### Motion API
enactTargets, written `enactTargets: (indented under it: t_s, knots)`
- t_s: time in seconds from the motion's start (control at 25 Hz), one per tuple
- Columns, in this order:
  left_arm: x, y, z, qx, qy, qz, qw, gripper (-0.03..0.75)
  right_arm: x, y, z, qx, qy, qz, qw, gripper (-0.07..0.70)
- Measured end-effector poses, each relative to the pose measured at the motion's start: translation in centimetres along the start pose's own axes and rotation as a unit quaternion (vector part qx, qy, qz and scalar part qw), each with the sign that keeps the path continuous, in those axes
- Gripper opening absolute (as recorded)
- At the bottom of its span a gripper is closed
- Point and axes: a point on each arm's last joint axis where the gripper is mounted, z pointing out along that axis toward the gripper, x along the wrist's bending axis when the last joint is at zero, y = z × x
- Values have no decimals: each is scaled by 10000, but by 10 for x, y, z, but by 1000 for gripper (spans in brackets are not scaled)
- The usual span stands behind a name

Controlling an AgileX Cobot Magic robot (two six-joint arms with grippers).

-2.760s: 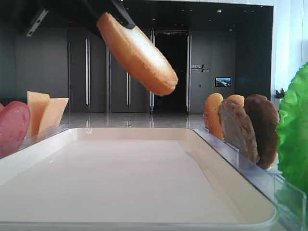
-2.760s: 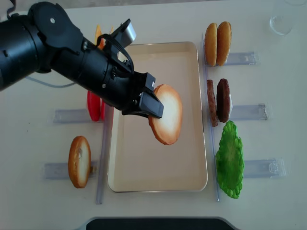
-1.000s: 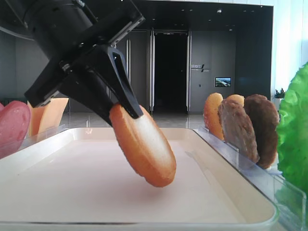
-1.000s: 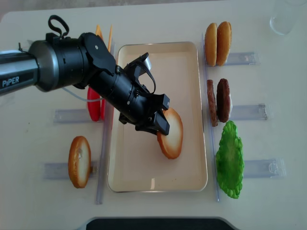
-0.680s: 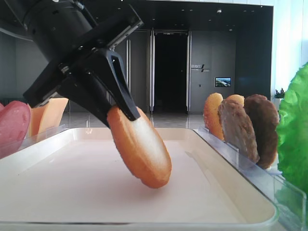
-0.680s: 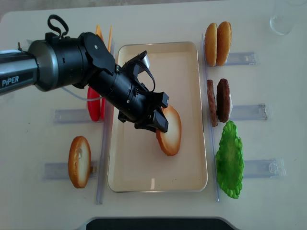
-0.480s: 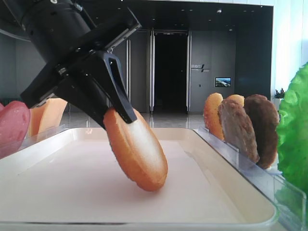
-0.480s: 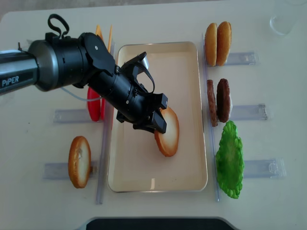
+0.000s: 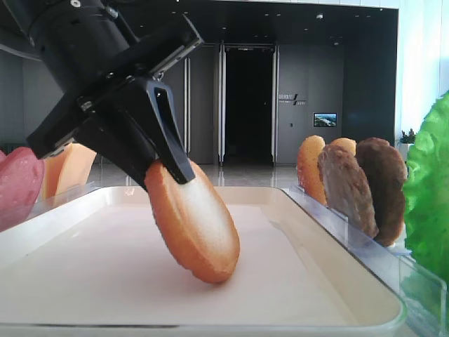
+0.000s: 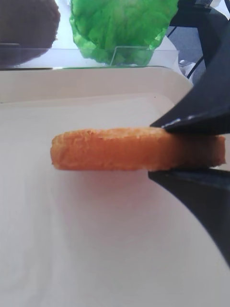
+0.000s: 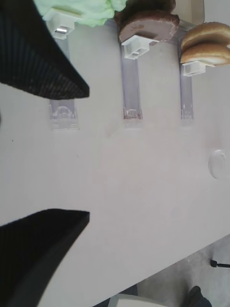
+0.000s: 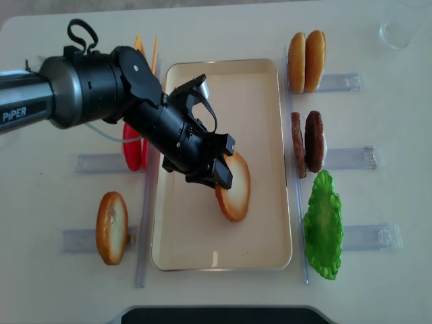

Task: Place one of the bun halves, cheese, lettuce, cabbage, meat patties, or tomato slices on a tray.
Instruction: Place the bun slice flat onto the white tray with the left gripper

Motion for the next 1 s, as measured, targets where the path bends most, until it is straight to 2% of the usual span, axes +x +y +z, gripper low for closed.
enactTargets:
  t_s: [1.0]
  knots:
    - [0,5,0,-273,-24,-67,9996,136,0,0,0,0,0,0,10000,465]
